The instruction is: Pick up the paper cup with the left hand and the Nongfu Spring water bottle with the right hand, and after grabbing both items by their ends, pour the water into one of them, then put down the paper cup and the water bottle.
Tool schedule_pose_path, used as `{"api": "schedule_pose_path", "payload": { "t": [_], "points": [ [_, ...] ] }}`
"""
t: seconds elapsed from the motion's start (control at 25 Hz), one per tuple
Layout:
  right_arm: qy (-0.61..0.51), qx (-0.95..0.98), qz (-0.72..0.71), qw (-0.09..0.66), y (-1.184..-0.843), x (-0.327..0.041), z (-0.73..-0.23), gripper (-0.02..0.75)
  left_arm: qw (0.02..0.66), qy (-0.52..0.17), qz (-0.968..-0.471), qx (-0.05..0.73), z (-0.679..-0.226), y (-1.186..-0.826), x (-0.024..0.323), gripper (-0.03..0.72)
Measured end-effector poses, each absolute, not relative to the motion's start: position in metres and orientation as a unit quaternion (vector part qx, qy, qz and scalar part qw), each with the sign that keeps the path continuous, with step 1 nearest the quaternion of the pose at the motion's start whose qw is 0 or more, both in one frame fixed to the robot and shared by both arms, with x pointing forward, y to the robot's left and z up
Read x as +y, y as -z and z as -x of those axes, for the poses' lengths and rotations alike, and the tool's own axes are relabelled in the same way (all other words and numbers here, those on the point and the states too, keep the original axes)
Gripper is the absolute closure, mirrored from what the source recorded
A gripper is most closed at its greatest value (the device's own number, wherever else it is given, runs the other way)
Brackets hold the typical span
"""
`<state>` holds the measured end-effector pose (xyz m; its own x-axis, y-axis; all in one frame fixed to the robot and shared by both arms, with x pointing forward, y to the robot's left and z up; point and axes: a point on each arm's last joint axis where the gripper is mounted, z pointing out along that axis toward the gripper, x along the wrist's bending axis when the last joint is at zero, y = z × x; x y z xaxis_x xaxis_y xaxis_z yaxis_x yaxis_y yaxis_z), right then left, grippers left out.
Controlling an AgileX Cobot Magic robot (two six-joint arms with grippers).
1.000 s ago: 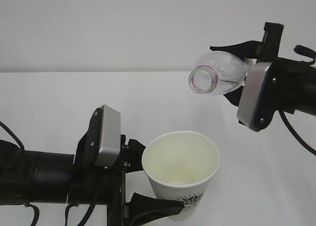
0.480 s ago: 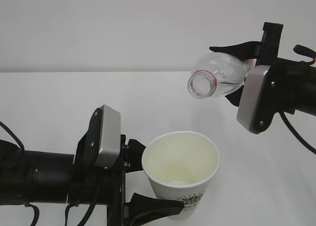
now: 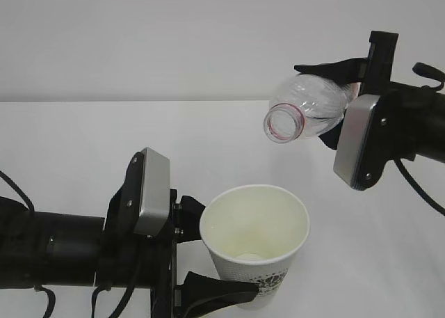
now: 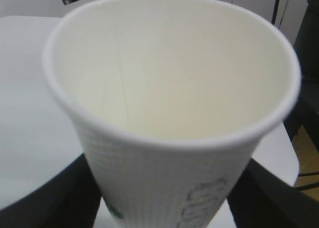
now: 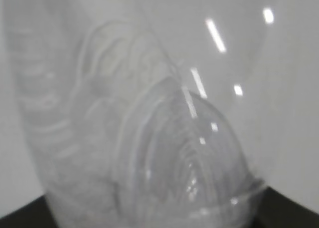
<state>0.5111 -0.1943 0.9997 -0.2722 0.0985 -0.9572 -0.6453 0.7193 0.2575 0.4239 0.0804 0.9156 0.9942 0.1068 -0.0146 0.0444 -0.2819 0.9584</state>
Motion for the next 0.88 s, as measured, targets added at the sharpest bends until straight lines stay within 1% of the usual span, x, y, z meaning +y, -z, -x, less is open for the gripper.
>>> {"api": "schedule_pose_path", "payload": {
  "t": [0.88],
  "points": [
    [-0.321,0.702,0.204,0.602,-1.021,-0.191,-0.521,0.325,0.599,-0.029,-0.799,0.052,-0.425,-0.916,0.08,0.151]
  ]
}}
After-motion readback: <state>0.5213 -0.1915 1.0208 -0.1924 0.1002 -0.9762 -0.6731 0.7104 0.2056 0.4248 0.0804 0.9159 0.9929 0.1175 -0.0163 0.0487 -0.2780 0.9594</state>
